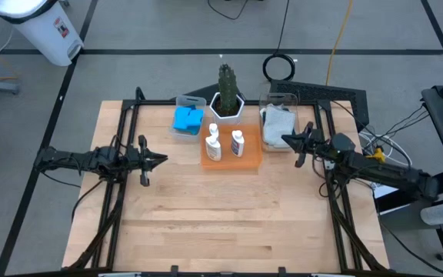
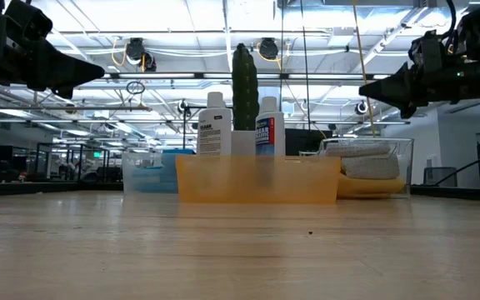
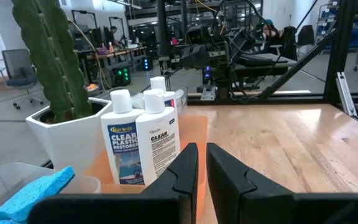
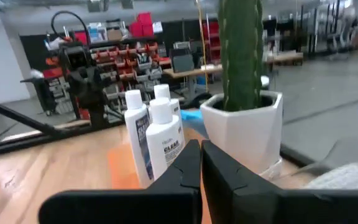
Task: Pick & Place Kitchen Items
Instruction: Return to Home Position
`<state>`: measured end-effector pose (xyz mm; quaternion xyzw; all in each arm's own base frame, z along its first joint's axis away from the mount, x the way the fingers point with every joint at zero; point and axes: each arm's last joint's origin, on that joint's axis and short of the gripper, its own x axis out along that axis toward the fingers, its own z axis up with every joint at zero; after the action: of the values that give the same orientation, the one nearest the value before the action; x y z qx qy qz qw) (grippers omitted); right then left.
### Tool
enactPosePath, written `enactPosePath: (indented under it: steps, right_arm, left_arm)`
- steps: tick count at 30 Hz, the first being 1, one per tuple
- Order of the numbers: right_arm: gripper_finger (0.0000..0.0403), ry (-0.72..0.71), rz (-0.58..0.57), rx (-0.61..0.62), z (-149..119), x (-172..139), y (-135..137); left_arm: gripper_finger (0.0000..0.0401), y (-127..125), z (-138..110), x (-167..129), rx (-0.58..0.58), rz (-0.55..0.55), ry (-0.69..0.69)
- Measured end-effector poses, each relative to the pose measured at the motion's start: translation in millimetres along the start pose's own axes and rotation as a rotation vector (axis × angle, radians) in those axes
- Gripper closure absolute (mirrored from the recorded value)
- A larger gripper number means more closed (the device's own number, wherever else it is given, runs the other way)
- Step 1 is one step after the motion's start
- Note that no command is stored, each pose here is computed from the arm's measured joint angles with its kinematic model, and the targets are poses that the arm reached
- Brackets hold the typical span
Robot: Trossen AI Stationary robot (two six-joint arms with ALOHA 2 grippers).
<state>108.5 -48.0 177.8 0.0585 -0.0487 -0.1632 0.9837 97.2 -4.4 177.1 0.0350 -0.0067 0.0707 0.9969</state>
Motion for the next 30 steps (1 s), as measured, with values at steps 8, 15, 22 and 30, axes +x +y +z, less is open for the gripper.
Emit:
enactPosePath:
  steps: [8, 15, 22, 30]
  right_arm:
    - [0.0403, -0.082, 0.006, -0.064, 7.7, -14.5, 2.6]
    - [0.0403, -0.050, -0.076, -0.079, 4.2, -22.3, 0.7]
    - [0.0403, -0.012, -0.081, -0.075, 0.6, -21.8, 0.1]
    - [0.0403, 0.032, -0.088, 0.059, -3.6, -19.7, -0.8]
  left_arm:
    - [0.0364, 0.0, 0.0, 0.0, 0.000, 0.000, 0.000]
    - [0.0364, 0.0, -0.2, 0.0, 0.000, 0.000, 0.001]
    - [0.0364, 0.1, -0.2, 0.1, 0.000, 0.004, 0.001]
    - [0.0364, 0.1, -0.1, 0.0, 0.000, 0.004, 0.000]
